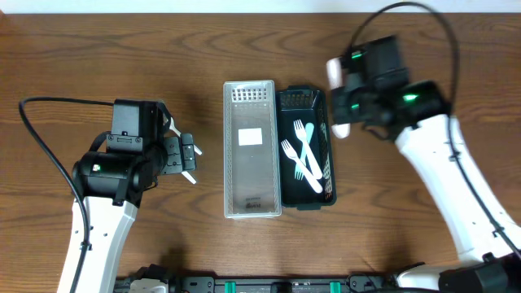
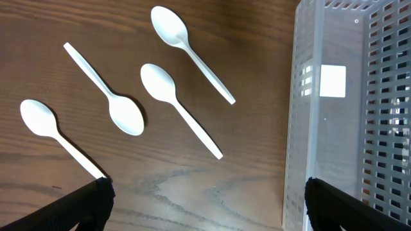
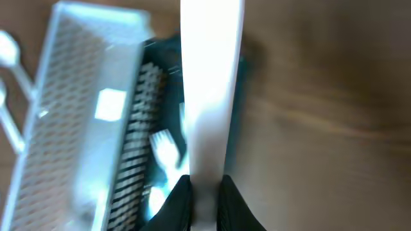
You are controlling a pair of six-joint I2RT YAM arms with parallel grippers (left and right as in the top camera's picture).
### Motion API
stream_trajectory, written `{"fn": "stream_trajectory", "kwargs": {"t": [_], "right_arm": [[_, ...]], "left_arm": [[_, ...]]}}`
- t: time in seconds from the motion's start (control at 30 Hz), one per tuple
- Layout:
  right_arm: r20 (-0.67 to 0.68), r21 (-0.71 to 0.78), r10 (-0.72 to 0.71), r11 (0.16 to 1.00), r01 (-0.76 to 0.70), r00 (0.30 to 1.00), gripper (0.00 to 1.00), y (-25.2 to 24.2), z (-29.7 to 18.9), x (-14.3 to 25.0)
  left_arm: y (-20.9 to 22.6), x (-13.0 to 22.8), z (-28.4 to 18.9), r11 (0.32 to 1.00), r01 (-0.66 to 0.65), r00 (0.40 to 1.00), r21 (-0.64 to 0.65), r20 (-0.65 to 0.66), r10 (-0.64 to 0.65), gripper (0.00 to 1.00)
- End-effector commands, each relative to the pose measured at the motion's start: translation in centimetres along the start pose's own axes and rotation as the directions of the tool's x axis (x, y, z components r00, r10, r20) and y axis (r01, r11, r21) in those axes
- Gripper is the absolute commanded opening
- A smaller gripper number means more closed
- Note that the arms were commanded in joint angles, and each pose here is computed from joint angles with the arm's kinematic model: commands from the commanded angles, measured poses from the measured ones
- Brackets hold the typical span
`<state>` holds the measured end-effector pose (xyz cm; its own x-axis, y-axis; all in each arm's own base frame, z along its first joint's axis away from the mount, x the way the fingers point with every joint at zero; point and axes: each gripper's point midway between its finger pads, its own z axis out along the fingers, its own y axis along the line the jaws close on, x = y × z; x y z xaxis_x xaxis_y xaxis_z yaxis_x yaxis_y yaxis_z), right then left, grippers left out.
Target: Pack container
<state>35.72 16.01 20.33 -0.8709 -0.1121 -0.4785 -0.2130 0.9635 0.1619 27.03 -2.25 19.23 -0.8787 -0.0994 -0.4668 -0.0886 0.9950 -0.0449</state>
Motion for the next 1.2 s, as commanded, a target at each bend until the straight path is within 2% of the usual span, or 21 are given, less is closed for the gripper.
{"fn": "stream_trajectory", "kwargs": {"t": [0.0, 0.17, 0.37, 0.43, 0.5, 0.7, 0.8, 0.9, 0.97, 1.03, 1.17], "right_arm": [[-0.078, 0.012, 0.024, 1.000, -0.023, 0.997, 0.02, 2.5, 2.3, 1.9], [-0.231, 0.058, 0.057, 0.997, -0.044, 0.971, 0.02, 4.0, 6.0, 5.4], [-0.331, 0.104, 0.074, 0.994, -0.041, 0.941, 0.04, 3.8, 9.3, 7.7], [-0.340, 0.110, 0.076, 0.993, -0.040, 0.937, 0.11, 3.7, 9.7, 7.9], [-0.336, 0.109, 0.077, 0.993, -0.042, 0.939, 0.27, 3.7, 9.9, 7.8], [-0.300, 0.078, 0.032, 0.997, -0.009, 0.953, 0.37, 4.1, 10.2, 6.8], [-0.257, 0.064, -0.012, 0.998, 0.029, 0.966, 0.40, 3.9, 10.0, 5.4], [-0.176, 0.077, -0.023, 0.996, 0.037, 0.984, 0.41, 2.7, 8.3, 2.1], [-0.113, 0.077, -0.016, 0.997, 0.025, 0.993, 0.41, 1.4, 6.5, -0.4], [-0.044, 0.088, 0.017, 0.996, -0.013, 0.999, 0.47, -0.5, 4.3, -3.0], [0.058, 0.122, 0.128, 0.983, -0.135, 0.990, 0.55, -6.1, 0.8, -6.3]], "left_arm": [[0.1, 0.0, -0.1, 1.000, 0.008, 1.000, 0.000, 0.000, -0.008, 0.97], [0.1, 0.0, -0.1, 1.000, 0.008, 1.000, 0.000, -0.001, -0.008, 0.98], [0.1, 0.0, -0.1, 1.000, 0.008, 1.000, 0.000, 0.000, -0.008, 0.98], [0.1, 0.0, -0.1, 1.000, 0.008, 1.000, 0.000, 0.000, -0.008, 0.98], [0.1, 0.0, -0.1, 1.000, 0.008, 1.000, 0.000, 0.000, -0.008, 0.98], [0.1, 0.0, -0.1, 1.000, 0.008, 1.000, 0.000, 0.000, -0.008, 0.98], [0.0, -0.1, -0.2, 1.000, 0.009, 1.000, 0.001, 0.003, -0.009, 0.98], [0.0, -0.8, -1.1, 1.000, 0.023, 0.999, 0.008, 0.032, -0.023, 0.98], [-0.2, -1.7, -2.4, 0.997, 0.079, 0.995, 0.015, 0.052, -0.080, 0.98], [0.0, -2.9, -3.5, 0.989, 0.145, 0.986, 0.008, 0.081, -0.145, 0.98], [1.9, -5.4, -3.8, 0.953, 0.291, 0.950, -0.088, 0.148, -0.277, 0.98]]}}
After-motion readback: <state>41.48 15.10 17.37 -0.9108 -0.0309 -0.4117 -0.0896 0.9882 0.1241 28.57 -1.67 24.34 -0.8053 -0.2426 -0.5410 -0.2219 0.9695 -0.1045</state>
